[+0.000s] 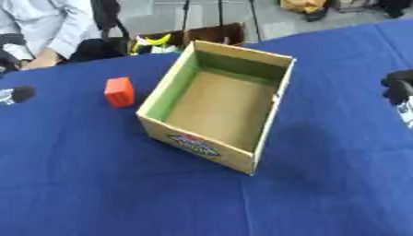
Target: Pick up objects on the table and place them in the box.
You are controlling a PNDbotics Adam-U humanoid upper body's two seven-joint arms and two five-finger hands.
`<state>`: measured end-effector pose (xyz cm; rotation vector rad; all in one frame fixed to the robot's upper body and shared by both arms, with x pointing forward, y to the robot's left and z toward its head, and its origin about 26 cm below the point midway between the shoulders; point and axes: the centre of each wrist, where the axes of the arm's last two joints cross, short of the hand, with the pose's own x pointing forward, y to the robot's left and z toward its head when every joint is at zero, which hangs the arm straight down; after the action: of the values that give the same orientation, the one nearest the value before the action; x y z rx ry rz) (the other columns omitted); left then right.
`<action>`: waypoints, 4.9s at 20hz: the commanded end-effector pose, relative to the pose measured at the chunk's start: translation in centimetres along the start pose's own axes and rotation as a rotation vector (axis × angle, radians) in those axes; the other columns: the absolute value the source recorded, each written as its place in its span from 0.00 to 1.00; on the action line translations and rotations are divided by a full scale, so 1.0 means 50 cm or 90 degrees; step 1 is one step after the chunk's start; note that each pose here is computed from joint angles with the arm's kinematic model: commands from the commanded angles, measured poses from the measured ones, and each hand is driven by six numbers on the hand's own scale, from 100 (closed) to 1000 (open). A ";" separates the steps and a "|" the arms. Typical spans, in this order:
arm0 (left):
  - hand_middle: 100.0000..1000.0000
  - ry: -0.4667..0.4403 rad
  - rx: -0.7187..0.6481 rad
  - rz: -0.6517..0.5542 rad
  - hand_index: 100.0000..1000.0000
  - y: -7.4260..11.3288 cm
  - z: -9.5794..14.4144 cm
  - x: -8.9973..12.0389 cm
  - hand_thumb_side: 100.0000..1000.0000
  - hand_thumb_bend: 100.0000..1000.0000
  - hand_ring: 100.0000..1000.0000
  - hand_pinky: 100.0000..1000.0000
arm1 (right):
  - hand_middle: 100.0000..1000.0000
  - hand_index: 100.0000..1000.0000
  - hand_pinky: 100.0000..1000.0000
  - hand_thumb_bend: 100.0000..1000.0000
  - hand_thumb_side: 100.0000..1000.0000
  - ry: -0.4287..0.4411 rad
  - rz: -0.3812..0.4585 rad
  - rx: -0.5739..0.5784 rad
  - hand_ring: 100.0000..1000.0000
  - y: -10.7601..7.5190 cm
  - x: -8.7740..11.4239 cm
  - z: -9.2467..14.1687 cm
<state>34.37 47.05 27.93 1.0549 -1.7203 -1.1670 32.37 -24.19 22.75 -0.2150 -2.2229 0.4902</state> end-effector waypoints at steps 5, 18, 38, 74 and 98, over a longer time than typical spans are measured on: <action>0.93 0.039 -0.073 -0.053 1.00 0.051 -0.018 -0.041 0.61 0.78 0.76 0.54 | 0.47 0.68 0.82 0.12 0.43 -0.023 0.014 0.022 0.78 -0.003 0.015 -0.011; 0.93 0.091 -0.158 -0.062 1.00 0.030 -0.084 -0.060 0.54 0.77 0.77 0.56 | 0.47 0.68 0.82 0.12 0.43 -0.041 0.018 0.041 0.78 0.001 0.023 -0.023; 0.92 0.084 -0.158 0.015 0.98 -0.001 -0.127 -0.050 0.49 0.76 0.76 0.55 | 0.47 0.68 0.82 0.11 0.43 -0.084 0.012 0.058 0.78 0.003 0.049 -0.036; 0.68 0.182 -0.201 -0.053 0.82 -0.050 -0.119 -0.072 0.52 0.38 0.59 0.33 | 0.47 0.68 0.82 0.12 0.42 -0.079 0.021 0.052 0.78 -0.007 0.048 -0.036; 0.45 0.156 -0.025 -0.051 0.62 -0.014 -0.118 -0.050 0.54 0.00 0.43 0.10 | 0.47 0.68 0.82 0.13 0.42 -0.064 0.016 0.046 0.77 -0.004 0.038 -0.027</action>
<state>41.82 46.42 25.86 1.1240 -1.4447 -1.0910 32.55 -23.33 24.34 -0.1714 -2.2738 0.6038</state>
